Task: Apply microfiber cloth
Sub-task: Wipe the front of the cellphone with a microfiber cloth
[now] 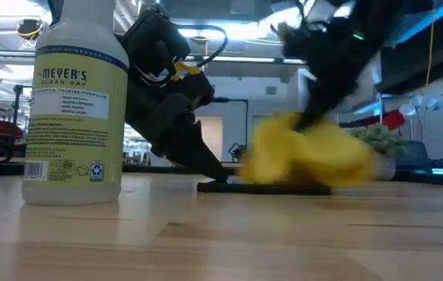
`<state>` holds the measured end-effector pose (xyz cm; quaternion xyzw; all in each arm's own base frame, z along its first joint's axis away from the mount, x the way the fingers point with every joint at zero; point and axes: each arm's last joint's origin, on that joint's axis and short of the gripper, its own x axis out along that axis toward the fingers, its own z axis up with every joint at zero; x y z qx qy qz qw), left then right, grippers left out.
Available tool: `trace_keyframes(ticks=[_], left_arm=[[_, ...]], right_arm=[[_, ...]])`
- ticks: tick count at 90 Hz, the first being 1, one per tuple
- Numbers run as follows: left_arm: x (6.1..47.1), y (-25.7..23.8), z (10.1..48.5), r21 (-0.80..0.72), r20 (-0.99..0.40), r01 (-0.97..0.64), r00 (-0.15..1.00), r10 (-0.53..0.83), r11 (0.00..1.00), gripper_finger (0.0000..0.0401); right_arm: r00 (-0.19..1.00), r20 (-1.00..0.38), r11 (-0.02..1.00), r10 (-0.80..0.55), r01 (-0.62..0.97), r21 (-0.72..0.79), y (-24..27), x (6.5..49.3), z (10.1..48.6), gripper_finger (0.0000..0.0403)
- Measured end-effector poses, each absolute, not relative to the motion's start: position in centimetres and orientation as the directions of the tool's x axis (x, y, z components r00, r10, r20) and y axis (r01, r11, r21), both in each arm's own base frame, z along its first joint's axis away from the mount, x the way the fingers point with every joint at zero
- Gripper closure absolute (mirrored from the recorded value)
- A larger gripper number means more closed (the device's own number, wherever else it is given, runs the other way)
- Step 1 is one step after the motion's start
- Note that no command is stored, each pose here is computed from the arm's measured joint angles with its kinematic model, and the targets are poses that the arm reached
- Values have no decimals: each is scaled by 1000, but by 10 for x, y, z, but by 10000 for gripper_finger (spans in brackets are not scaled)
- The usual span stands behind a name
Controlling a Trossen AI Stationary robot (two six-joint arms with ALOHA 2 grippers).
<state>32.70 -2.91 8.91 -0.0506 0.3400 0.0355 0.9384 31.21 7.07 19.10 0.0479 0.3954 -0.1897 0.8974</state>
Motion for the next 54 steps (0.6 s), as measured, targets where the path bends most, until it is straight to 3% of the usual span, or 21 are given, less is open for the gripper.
trace_keyframes(ticks=[7, 17, 31, 40, 54], left_arm=[[327, -29, 89, -71, -641, -101, 767, 32, 992, 386], [327, -29, 89, -72, -641, -102, 767, 32, 992, 386], [327, -29, 89, -83, -642, -111, 766, 32, 990, 386], [327, -29, 89, -85, -644, -113, 765, 32, 990, 386], [327, -29, 89, -85, -646, -113, 763, 32, 990, 386]], right_arm=[[719, -632, 931, -288, 365, -9, 70, 332, 192, 388], [717, -634, 927, -289, 375, 2, 64, 347, 166, 388], [583, -757, 924, -296, 377, -71, 61, 350, 115, 388], [507, -815, 921, -279, 383, -77, 66, 343, 110, 388], [317, -878, 905, -358, 350, -243, 75, 312, 112, 388]])
